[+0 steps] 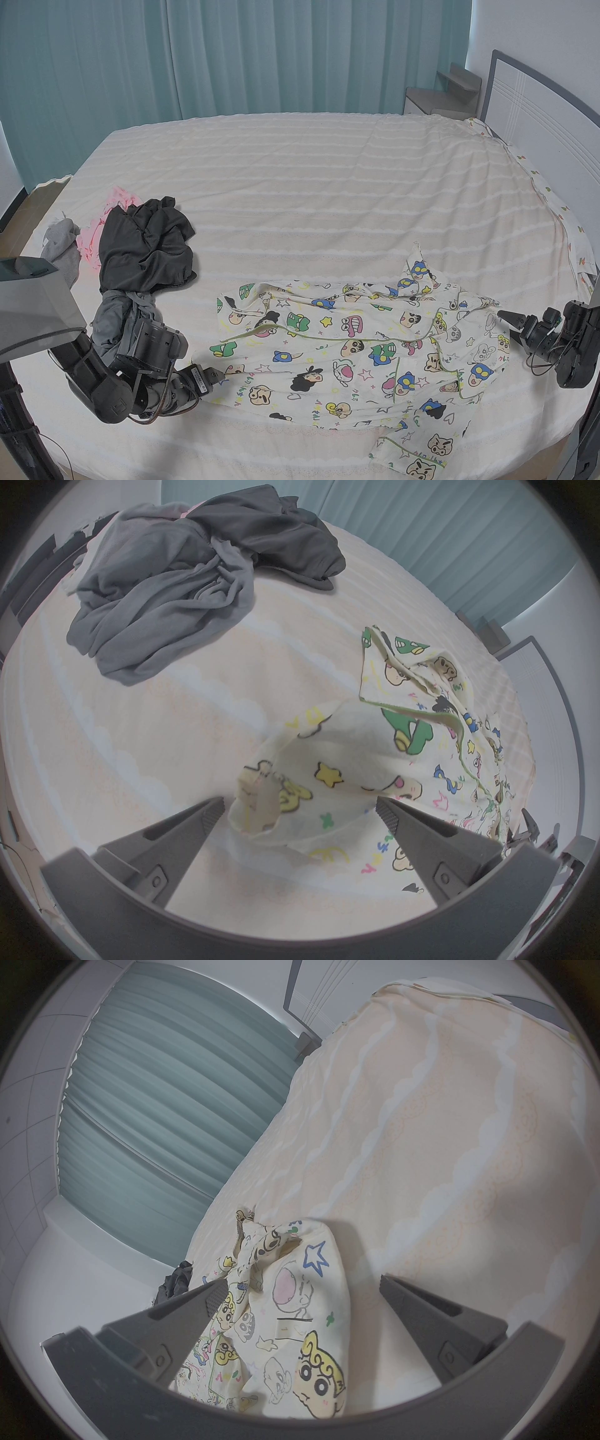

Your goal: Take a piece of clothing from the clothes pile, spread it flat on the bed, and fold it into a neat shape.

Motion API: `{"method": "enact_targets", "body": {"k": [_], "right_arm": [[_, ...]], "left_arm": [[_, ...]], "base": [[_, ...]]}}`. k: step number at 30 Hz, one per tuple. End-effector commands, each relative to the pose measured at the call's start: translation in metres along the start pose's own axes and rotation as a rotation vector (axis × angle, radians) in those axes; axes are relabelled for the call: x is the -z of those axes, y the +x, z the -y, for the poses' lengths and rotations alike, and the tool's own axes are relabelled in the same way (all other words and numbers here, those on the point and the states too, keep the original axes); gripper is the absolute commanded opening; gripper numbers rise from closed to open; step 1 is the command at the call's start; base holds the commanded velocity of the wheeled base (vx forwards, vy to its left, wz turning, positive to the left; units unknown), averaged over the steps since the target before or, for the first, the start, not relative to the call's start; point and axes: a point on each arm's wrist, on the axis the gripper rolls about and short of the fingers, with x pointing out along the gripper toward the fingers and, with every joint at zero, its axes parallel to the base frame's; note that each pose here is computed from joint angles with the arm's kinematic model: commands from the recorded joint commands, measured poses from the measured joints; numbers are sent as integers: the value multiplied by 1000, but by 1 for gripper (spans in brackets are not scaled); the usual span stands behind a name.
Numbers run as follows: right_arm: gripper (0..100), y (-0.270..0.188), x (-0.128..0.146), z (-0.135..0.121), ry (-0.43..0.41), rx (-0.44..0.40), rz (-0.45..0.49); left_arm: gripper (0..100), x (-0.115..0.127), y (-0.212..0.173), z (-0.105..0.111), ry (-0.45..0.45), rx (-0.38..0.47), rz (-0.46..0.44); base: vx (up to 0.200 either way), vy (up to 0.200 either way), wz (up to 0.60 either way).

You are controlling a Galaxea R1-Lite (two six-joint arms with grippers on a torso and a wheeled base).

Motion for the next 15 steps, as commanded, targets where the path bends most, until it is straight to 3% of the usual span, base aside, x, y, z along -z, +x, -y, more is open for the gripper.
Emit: {"method": "enact_targets", "body": {"k": [1,2,9,15], "right_arm": [[100,0,-1,0,-6,-5,7],[100,0,-1,-1,-7,-5,8],[100,-5,-9,-3,-18,-6,37],[100,-18,-29,-32,-82,-45,107]], "left_arm": [[100,-5,4,4,-6,2,25],[0,-6,5,5,-6,-4,31],[0,-5,7,1,-9,-29,34],[0,-3,4,-1,-10,-36,30]], "base": [[0,0,0],[0,0,0],[0,0,0],[0,0,0]]}}
